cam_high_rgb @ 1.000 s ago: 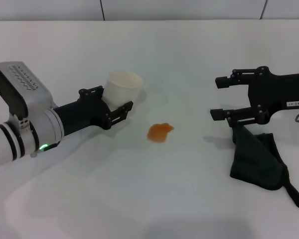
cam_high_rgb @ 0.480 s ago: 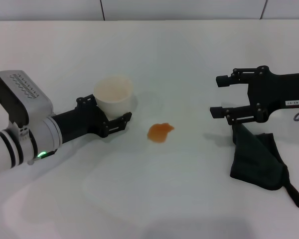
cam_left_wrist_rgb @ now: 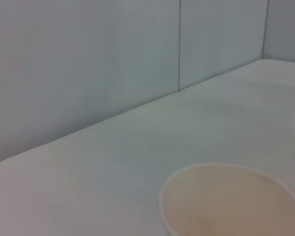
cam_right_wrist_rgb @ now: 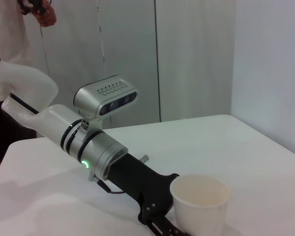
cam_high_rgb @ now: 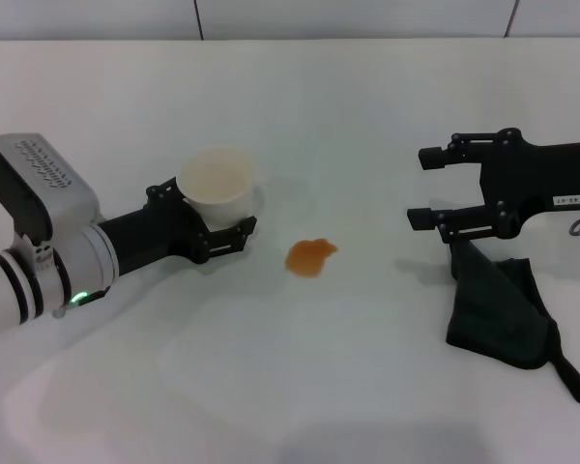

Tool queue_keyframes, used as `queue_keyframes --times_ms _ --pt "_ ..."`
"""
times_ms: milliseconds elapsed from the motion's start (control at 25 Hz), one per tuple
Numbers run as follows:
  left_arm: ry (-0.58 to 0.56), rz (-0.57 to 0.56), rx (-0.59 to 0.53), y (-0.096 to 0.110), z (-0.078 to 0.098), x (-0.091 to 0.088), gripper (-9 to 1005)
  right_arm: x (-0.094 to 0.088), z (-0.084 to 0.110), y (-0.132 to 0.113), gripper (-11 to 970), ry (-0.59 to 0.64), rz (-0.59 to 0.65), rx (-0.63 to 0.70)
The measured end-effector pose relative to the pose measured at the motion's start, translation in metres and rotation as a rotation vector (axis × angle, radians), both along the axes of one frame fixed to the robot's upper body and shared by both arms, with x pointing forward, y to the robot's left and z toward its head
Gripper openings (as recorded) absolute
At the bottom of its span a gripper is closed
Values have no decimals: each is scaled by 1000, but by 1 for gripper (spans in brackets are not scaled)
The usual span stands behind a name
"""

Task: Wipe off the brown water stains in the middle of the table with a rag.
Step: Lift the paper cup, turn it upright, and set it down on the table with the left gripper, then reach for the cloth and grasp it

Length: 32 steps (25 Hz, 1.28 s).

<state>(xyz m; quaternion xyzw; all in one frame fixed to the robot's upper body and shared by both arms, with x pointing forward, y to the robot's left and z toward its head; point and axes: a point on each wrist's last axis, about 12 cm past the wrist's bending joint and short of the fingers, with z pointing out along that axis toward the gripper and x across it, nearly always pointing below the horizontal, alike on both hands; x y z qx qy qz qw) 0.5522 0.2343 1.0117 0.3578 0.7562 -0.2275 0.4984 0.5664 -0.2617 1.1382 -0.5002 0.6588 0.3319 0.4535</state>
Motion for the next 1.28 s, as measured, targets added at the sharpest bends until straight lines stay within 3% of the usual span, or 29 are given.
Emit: queue_keyframes --times_ms 760,1080,1280 --pt "12 46 -87 17 -9 -28 876 -1 0 0 780 -1 5 -2" --pt "-59 22 -195 46 7 -54 875 2 4 -3 779 13 -27 -3" --pt "-62 17 -227 65 18 -67 875 9 14 -12 779 84 -100 -103"
